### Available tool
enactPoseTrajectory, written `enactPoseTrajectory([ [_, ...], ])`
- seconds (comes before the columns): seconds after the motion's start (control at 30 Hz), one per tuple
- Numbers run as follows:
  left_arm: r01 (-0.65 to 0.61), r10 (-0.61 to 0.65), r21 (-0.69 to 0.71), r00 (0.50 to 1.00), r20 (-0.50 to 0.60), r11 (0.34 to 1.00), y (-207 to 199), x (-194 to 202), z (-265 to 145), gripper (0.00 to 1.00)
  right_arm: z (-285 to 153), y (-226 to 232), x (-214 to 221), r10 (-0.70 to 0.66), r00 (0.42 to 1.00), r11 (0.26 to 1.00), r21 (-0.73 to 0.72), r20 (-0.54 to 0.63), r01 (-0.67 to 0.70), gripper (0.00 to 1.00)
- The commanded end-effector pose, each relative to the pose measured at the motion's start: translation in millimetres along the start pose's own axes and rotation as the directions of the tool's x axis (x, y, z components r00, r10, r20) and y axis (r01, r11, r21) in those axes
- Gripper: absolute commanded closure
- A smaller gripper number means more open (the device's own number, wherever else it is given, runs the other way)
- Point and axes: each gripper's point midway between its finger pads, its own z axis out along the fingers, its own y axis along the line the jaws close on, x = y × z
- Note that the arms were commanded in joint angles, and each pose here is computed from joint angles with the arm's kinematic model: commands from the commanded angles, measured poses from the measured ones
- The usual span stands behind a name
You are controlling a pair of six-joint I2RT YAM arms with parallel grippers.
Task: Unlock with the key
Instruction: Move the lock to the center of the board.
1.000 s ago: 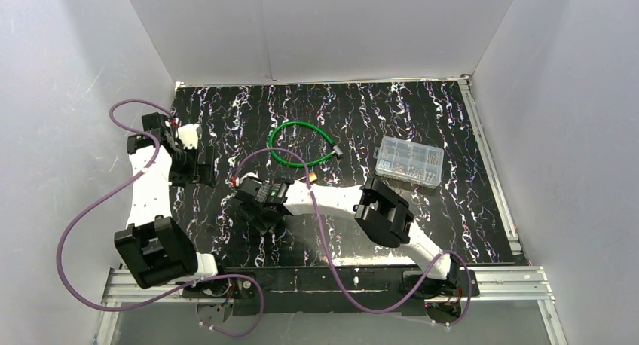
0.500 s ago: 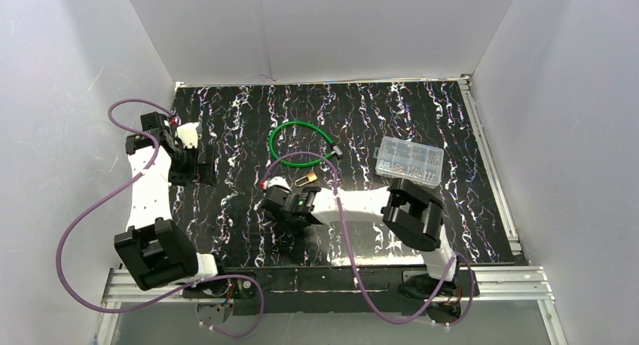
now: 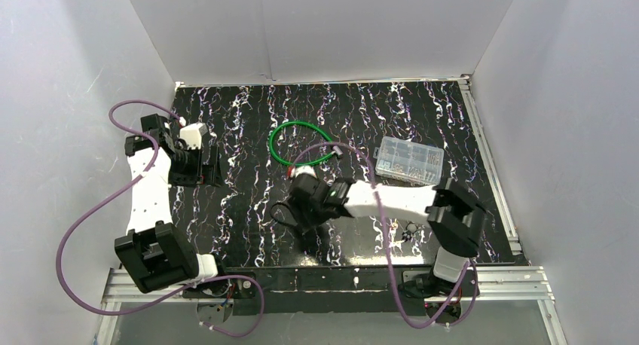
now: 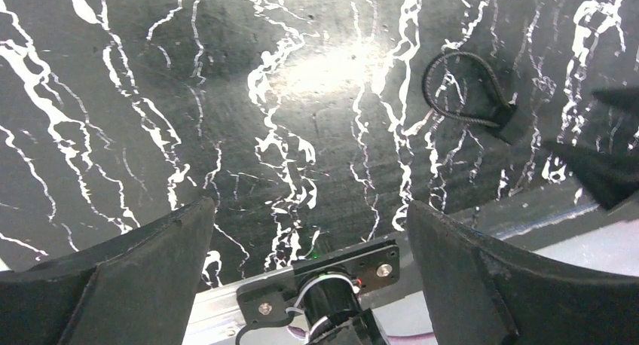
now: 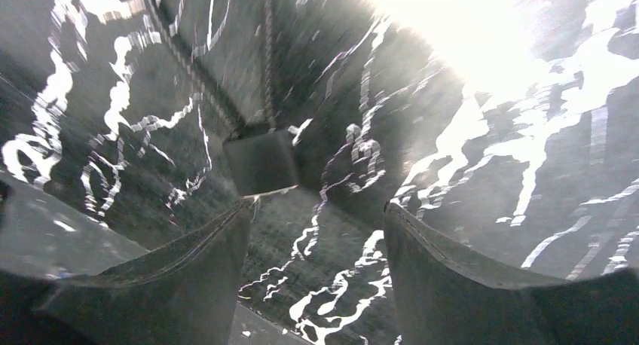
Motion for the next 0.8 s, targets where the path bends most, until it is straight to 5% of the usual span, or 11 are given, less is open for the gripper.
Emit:
enactPoseTrajectory([
  [0.0, -0.040, 0.037, 0.113, 0.999, 0.028, 0.993, -29.7, 8.0, -17.7, 0.01, -48.0, -32.1, -81.4, 0.149, 0.974, 0.986, -0.101, 0.171, -0.133, 0.28],
  [0.13, -0.051, 0.047, 0.126, 0.998, 0.033, 0.991, -34.4, 9.5, -22.6, 0.00, -52.7, -83.4, -147.6, 0.255, 0.926, 0.966, -0.112, 0.278, -0.233, 0.29],
  [0.37, -0.041, 0.039, 0.151, 0.999, 0.012, 0.988, -37.0, 14.2, -18.0, 0.00, -3.5, -115.3, -211.4, 0.237, 0.931, 0.971, -0.030, 0.278, -0.238, 0.34],
  [0.77, -0.039, 0.034, 0.168, 0.999, 0.033, 0.985, -42.1, 9.6, -23.1, 0.01, 64.9, -118.2, -202.8, 0.268, 0.949, 0.963, -0.005, 0.165, -0.271, 0.36],
])
